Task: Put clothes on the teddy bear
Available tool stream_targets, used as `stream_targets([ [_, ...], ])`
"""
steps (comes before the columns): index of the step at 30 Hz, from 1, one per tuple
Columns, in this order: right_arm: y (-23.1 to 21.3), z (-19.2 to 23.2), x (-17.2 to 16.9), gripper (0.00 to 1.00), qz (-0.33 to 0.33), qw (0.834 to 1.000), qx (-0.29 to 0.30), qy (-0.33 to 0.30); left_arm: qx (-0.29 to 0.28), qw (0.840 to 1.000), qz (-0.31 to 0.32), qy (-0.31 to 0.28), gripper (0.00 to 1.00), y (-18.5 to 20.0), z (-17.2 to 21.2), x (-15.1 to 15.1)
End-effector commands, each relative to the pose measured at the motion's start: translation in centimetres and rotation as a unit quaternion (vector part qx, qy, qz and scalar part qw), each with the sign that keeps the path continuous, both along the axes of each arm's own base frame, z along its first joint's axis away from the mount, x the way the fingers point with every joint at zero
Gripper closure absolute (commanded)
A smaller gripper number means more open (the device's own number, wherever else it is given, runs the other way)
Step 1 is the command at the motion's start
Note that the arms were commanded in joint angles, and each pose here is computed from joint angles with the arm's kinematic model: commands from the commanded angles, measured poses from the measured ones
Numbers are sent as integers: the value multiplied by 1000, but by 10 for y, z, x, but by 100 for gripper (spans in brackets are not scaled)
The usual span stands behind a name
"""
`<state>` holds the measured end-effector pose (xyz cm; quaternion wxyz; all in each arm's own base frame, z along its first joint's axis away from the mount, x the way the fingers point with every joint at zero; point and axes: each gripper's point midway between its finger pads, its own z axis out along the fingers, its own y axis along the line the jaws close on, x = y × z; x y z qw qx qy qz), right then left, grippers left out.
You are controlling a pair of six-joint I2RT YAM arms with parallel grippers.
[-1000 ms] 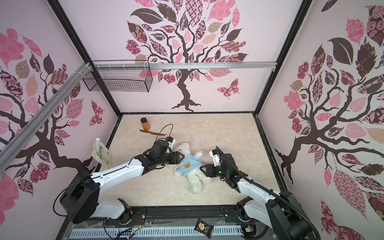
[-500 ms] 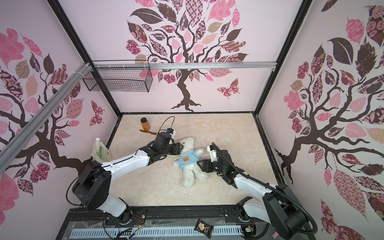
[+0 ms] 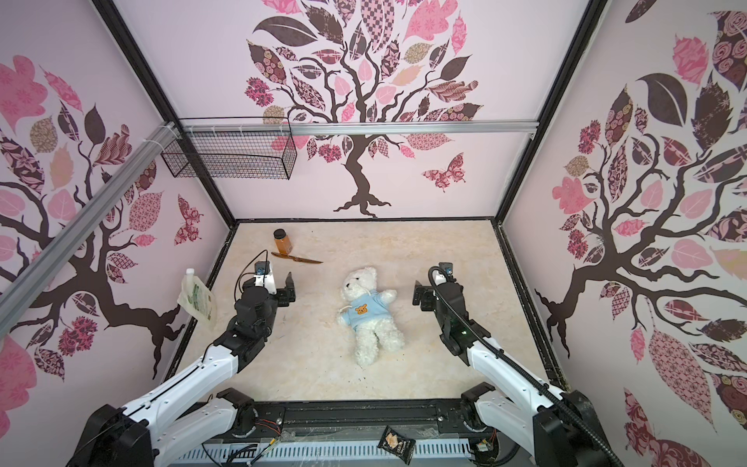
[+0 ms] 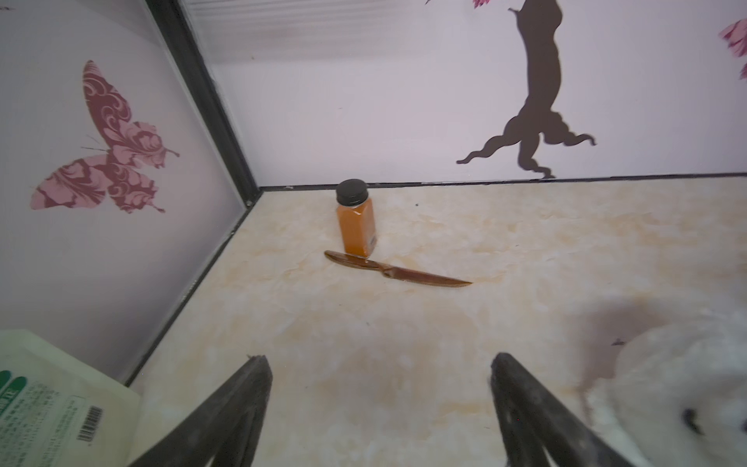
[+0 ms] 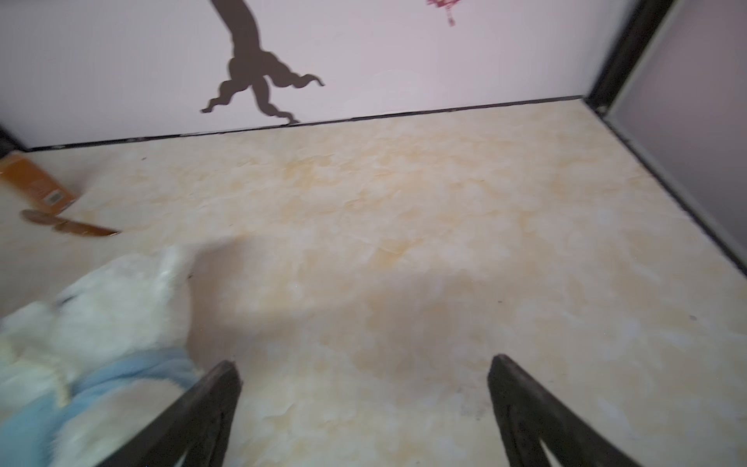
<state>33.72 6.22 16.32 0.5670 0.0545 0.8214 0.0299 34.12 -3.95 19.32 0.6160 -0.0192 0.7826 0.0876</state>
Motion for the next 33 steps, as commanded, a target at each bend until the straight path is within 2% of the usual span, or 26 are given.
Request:
stream_targets([
  [1,-53,-2,4,0,-110,992,-53,-37,58,997,42,-29,6,23,0,3],
  [2,-59,-3,4,0,-122,989,-67,-46,79,996,44,-24,6,23,-3,5],
  [3,-64,-4,5,0,-127,987,-85,-53,77,996,47,-18,5,25,-6,8],
  [5,-70,-14,10,0,-133,984,-100,-61,41,999,28,2,5,26,-20,19],
  [7,-68,-28,19,0,-119,985,-118,-51,-23,999,25,34,4,40,-47,32],
  [9,-67,-35,29,0,-116,983,-133,-51,-51,998,21,43,5,48,-67,41],
  [12,-58,-35,41,0,-91,986,-127,-51,-28,998,-26,51,6,36,-68,49],
  [15,-54,-35,47,0,-55,992,-85,-75,-11,1000,-17,12,5,43,-66,50],
  [18,-63,-40,45,0,-56,992,-56,-95,-22,1000,-15,-1,5,48,-79,48],
  [20,-67,-50,44,0,-52,995,-38,-82,-26,999,-20,4,4,48,-87,49],
  [22,-63,-48,47,0,-37,994,-37,-96,-31,999,-14,3,4,51,-87,54],
  [24,-65,-51,47,0,-42,995,-40,-83,-40,999,-14,26,3,53,-91,54],
  [26,-65,-51,47,0,-42,995,-39,-81,-42,999,12,16,3,62,-90,56],
  [33,-65,-51,46,0,-43,995,-40,-83,-43,999,10,25,3,61,-91,56],
])
